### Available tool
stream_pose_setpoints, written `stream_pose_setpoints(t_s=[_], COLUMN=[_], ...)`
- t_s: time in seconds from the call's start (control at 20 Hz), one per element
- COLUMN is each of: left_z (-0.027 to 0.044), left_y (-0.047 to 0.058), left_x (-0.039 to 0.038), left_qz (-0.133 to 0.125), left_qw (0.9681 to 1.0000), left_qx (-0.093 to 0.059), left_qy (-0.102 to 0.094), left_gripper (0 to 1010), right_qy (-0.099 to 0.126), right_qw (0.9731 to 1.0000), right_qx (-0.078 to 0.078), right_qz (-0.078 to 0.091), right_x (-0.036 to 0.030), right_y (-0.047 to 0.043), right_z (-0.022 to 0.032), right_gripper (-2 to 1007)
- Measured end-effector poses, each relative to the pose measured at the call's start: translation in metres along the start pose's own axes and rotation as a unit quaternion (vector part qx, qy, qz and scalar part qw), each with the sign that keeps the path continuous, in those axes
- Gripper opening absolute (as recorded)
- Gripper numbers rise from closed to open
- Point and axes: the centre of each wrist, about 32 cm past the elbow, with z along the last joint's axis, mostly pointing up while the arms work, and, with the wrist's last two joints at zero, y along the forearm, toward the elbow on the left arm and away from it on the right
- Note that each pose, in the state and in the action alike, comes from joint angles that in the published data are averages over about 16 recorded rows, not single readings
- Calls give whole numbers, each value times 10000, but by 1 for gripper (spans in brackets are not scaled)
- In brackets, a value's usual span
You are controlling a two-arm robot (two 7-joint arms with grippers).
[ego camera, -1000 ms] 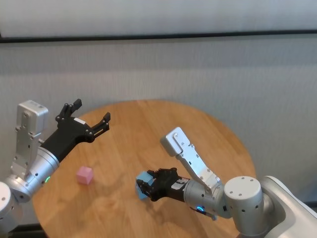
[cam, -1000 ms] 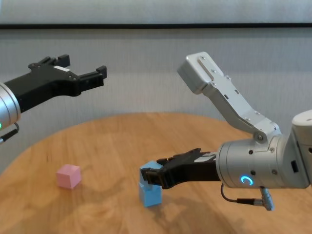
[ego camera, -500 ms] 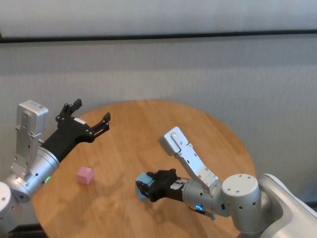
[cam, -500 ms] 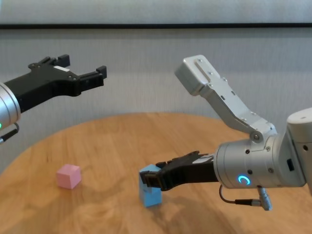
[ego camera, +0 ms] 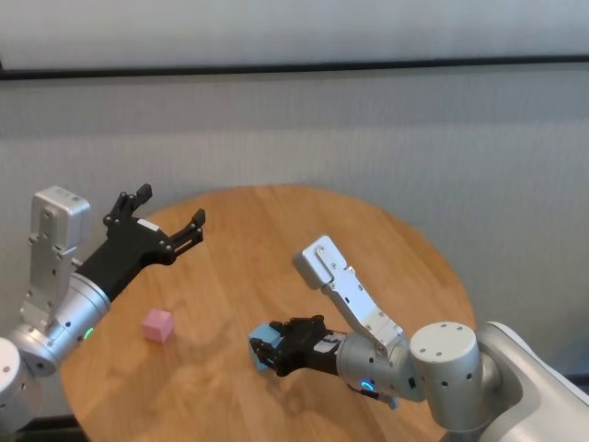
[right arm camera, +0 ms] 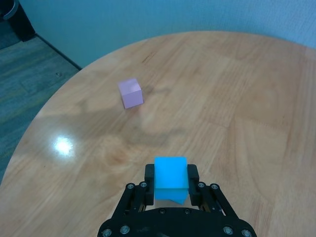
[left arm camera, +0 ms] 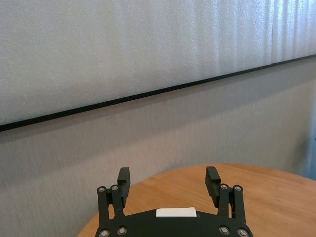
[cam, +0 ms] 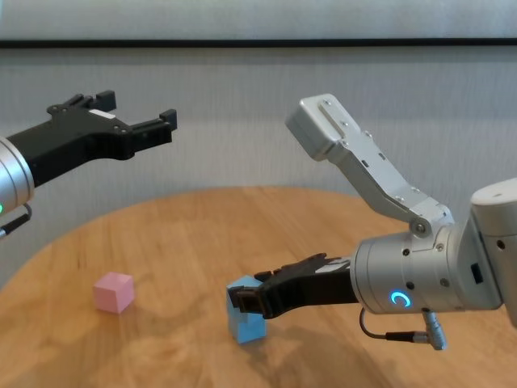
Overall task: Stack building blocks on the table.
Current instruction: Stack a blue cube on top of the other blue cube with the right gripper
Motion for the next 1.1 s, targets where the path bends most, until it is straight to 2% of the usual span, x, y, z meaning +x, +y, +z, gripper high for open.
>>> stream_pose_setpoints(t_s=[0.65,0.9,1.1], left_z=[0,0,0], left_y=[0,0,0], left_x=[0,0,0], left_qz=[0,0,0], left_qw=[10000,10000,10000], left_qx=[0,0,0], left_qy=[0,0,0], left_gripper=[1000,999,1000], right_qy=[-3,-2,-1], right_qw=[10000,10000,10000], right_qx=[14,17,19], right_qz=[12,13,13], right_x=[1,1,1], right_y=[2,1,1], right_z=[4,4,4], right_gripper=[375,431,517])
